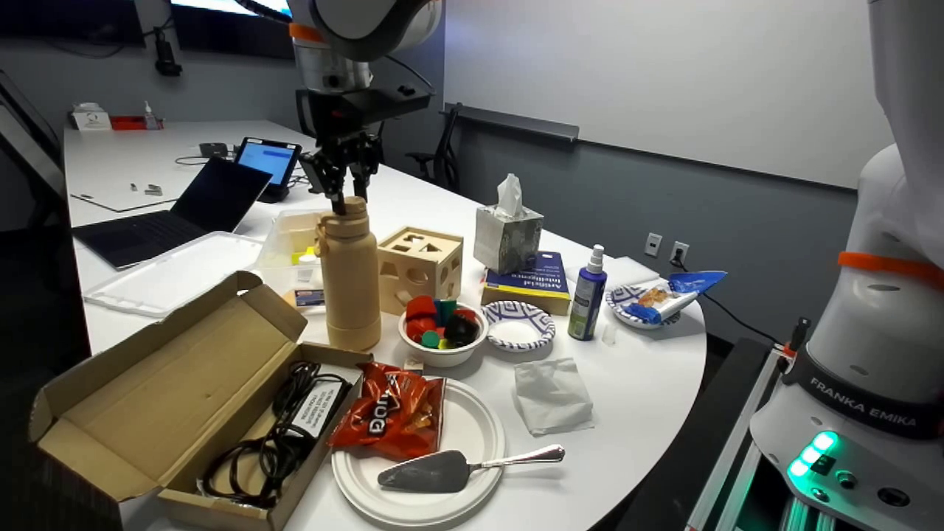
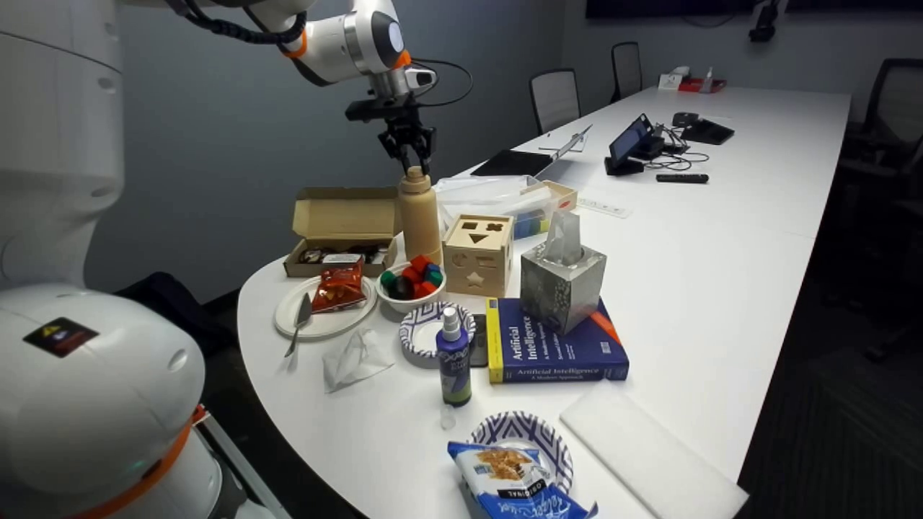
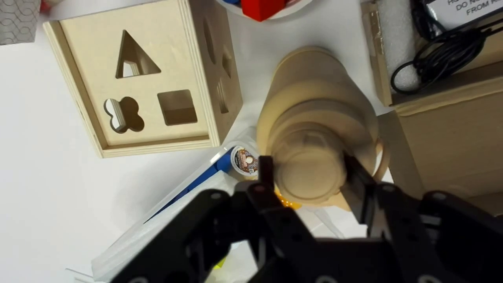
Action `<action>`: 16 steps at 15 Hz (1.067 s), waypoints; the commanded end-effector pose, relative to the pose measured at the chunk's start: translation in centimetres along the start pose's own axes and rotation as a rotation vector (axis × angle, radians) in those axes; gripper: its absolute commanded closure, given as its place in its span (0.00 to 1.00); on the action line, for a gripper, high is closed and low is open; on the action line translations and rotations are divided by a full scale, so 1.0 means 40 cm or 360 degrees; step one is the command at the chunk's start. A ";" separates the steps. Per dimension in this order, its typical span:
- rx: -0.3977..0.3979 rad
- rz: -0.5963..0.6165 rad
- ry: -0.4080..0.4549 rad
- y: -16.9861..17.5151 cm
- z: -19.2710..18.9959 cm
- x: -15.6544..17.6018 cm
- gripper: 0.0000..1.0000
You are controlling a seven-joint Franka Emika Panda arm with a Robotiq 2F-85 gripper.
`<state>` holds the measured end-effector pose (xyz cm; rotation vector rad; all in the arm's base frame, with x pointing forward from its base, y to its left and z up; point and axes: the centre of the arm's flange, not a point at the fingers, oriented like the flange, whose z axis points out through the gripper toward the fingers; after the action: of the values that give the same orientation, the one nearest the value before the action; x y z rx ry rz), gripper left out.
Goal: Rotate the lid on top of the beige bottle.
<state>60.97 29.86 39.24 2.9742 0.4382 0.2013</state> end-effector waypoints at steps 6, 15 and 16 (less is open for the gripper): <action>0.0031 -0.0102 -0.0035 0.009 -0.009 0.022 0.78; 0.0095 -0.0361 -0.0037 0.021 0.001 0.028 0.78; 0.0103 -0.0391 -0.0036 0.024 0.001 0.030 0.78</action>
<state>61.25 29.70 39.28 2.9360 0.7314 0.1593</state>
